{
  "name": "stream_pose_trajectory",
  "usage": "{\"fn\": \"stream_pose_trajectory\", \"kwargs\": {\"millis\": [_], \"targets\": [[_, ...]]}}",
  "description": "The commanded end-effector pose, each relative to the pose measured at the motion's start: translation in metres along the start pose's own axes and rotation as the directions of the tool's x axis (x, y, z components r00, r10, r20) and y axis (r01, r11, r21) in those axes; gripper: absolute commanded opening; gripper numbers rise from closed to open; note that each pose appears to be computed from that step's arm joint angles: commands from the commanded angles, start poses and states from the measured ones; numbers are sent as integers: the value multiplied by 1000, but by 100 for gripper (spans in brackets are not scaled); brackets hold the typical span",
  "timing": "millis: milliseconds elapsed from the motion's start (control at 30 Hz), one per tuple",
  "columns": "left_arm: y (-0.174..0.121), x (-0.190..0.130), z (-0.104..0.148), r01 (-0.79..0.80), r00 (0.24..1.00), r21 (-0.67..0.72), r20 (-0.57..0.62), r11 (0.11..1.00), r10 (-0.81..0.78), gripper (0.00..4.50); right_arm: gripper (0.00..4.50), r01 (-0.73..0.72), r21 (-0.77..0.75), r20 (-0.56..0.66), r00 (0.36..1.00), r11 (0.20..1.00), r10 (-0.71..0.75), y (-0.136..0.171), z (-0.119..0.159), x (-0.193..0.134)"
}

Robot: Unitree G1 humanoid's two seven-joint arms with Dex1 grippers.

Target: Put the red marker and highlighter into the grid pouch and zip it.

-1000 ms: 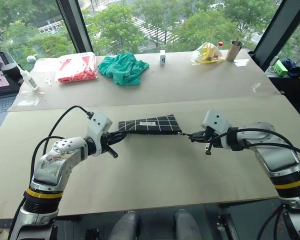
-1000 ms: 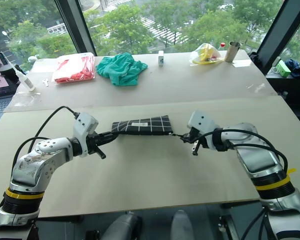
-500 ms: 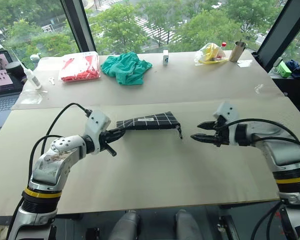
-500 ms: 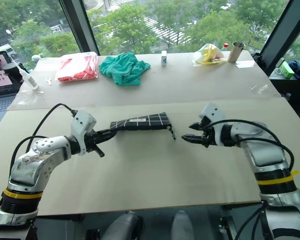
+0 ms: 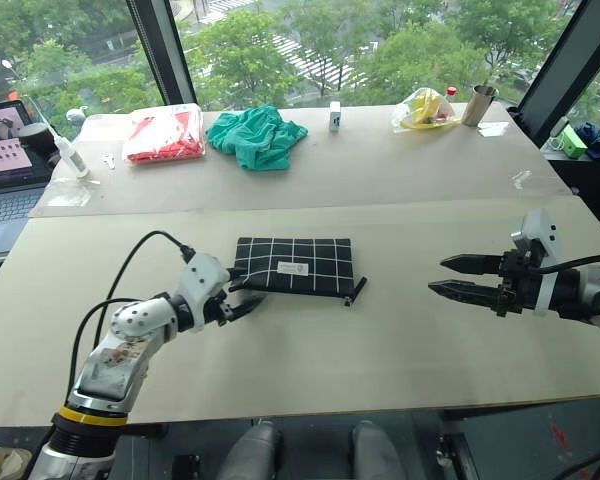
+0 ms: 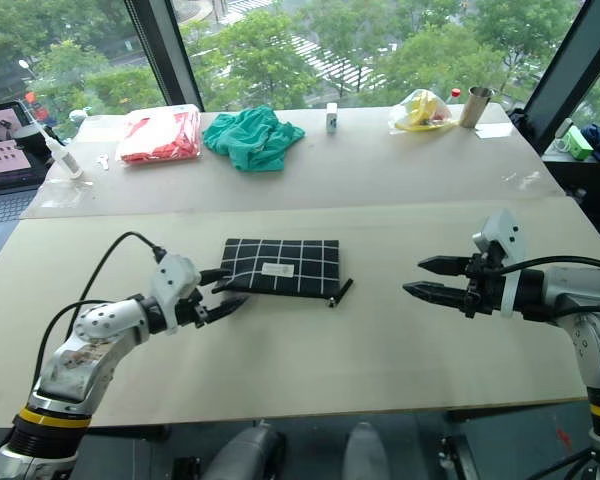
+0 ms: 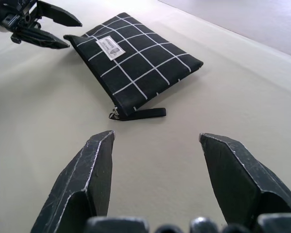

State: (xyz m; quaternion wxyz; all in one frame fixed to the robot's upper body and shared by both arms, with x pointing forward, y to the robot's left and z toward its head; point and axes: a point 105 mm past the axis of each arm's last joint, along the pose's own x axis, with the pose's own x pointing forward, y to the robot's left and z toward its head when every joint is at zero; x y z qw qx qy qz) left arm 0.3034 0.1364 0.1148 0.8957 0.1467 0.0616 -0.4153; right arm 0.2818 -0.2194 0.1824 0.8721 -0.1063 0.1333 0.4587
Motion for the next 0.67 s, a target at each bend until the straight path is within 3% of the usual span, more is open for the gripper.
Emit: {"fn": "stream_pose_trajectory", "kwargs": {"millis": [33,233,400,500,667], "targets": [[-5,-7,26,51,997,-5,64,999,-51,446,314,24,-34,15,1000,999,-23,3,9,-6],[5,-78,21,139,990,-115,47,984,-135,446,314,46,-21,16,999,999,-46,2,9,-16],[44,-115,-1,-77,997,-327,-30,942,71,446,314,75,-7,18,997,997,-74,-2,3,-17],[61,-133,-8,-175,984,-343,-46,923,169,446,314,84,1,21,996,996,-84,-3,0,-14],[65,-142,-13,-199,980,-355,-56,913,192,446,314,90,4,11,996,996,-90,-4,-3,-12]]}}
